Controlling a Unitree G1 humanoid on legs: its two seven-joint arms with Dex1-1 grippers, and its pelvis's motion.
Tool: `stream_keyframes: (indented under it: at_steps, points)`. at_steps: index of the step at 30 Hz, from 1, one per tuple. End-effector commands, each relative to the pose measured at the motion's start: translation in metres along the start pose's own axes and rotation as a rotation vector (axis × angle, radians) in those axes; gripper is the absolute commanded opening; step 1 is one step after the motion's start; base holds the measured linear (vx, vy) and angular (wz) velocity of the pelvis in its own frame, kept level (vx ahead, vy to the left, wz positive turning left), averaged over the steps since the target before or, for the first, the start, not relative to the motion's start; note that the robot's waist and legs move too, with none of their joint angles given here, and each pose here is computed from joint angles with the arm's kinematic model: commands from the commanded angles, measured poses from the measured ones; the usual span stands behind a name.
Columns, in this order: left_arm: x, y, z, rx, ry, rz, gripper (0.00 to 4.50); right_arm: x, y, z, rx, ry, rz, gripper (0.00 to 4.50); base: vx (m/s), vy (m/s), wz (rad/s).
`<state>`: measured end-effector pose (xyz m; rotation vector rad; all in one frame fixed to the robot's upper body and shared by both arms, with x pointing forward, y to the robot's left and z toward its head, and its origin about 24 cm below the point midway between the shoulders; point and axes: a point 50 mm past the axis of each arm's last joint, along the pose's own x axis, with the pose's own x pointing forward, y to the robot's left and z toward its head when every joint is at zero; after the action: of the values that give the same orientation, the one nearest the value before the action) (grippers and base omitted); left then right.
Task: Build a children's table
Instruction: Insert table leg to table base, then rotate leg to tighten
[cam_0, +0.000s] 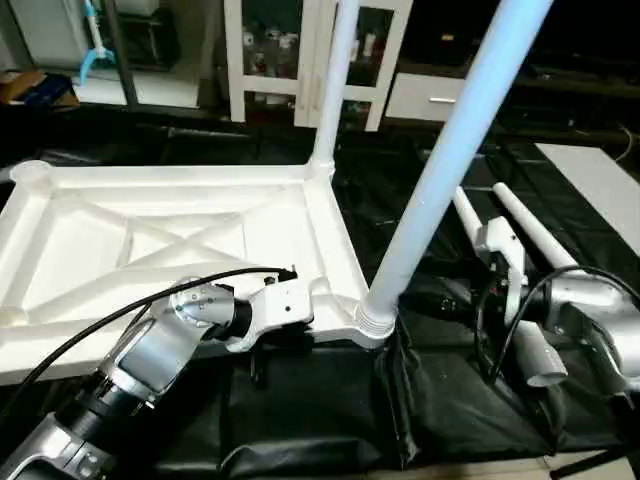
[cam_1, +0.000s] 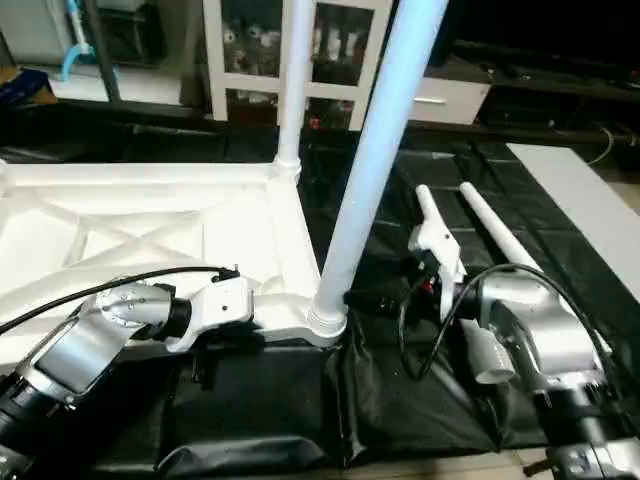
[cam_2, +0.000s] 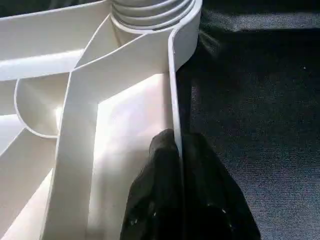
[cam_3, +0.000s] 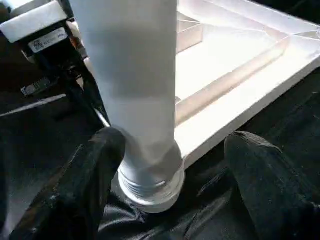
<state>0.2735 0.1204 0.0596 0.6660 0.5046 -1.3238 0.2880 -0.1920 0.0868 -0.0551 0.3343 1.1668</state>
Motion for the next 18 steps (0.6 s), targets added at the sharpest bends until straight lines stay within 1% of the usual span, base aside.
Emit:
stream_keyframes:
  at_steps: [1,3,6,12,14,17,18]
  points:
    - [0.014,-0.016,-0.001,-0.008,-0.009,-0.09,0.06,0.007,0.0,0.002,-0.039,0.025,0.043,3.63,0.0,0.0,0.0]
    - [0.013,-0.016,-0.001,-0.006,-0.007,-0.088,0.06,0.012,0.001,0.001,-0.054,0.042,0.072,3.63,0.0,0.0,0.0]
    - [0.013,-0.016,-0.001,-0.006,-0.009,-0.088,0.06,0.017,-0.001,0.002,-0.063,0.041,0.102,3.63,0.0,0.0,0.0]
    - [0.013,-0.017,0.0,-0.006,-0.01,-0.088,0.06,0.018,-0.007,0.002,-0.081,0.056,0.094,3.63,0.0,0.0,0.0]
    - [0.013,-0.017,-0.001,-0.006,-0.009,-0.087,0.0,0.017,-0.008,0.001,-0.083,0.066,0.104,3.28,0.0,0.0,0.0]
    - [0.013,-0.017,-0.001,-0.007,-0.008,-0.088,0.0,0.014,-0.009,-0.002,-0.09,0.092,0.136,3.25,0.0,0.0,0.0]
    - [0.013,-0.017,-0.001,-0.007,-0.008,-0.089,0.0,0.014,-0.008,-0.002,-0.091,0.096,0.142,2.92,0.0,0.0,0.0]
